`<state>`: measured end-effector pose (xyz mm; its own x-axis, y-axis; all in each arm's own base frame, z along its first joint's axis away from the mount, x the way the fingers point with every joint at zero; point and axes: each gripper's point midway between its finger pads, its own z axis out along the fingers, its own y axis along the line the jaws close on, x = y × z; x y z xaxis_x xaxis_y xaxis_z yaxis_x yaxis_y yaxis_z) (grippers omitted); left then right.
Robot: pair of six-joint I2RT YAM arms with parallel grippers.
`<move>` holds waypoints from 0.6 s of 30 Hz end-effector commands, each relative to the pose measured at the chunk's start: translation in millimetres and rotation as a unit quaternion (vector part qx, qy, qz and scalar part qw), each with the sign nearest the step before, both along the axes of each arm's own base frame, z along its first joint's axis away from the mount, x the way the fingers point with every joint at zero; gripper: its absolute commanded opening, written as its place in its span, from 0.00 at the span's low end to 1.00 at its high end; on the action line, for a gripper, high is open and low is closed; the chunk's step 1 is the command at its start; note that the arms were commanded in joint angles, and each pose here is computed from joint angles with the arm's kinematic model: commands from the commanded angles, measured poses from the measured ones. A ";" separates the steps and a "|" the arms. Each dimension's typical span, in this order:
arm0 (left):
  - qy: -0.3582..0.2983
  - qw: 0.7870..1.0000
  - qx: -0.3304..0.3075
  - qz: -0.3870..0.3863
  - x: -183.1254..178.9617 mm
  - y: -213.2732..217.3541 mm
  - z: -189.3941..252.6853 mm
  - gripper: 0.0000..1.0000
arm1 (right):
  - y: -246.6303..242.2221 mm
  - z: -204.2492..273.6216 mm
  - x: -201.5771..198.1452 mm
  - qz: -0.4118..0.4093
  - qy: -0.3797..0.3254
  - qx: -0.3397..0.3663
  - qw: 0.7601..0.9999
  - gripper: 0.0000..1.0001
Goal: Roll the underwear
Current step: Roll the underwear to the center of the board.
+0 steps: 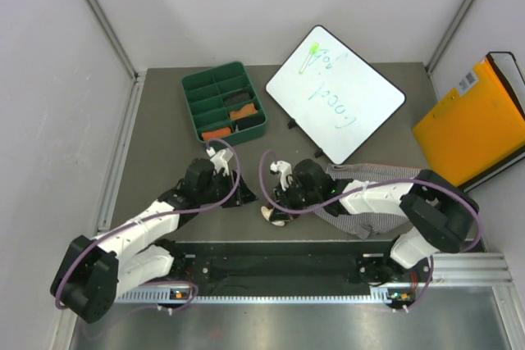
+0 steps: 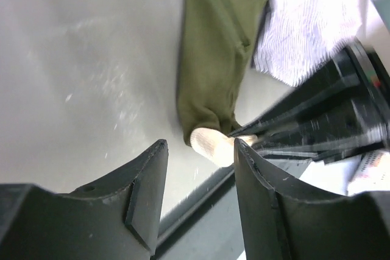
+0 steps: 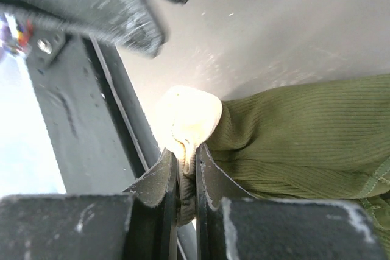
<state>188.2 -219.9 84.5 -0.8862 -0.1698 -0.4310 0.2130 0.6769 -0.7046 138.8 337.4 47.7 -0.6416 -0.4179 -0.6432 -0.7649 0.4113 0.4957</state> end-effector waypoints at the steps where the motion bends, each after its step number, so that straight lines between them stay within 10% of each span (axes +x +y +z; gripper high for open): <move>1: -0.088 0.995 -0.036 -0.020 12.6 -13.5 14.5 0.51 | 5.1 15.0 3.2 0.001 0.071 0.056 0.996 0.00; 18: -0.099 0.991 -0.043 -0.084 -3.5 -51.8 -17.1 0.44 | -24.9 -24.2 24.4 -0.070 0.179 0.032 0.981 0.00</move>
<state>180.2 -259.4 58.7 -0.8477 -0.0611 -0.5270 0.3883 0.6055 -0.6947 157.1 318.4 31.7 -0.8593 -0.3018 -0.4130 -0.5100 0.4425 0.7377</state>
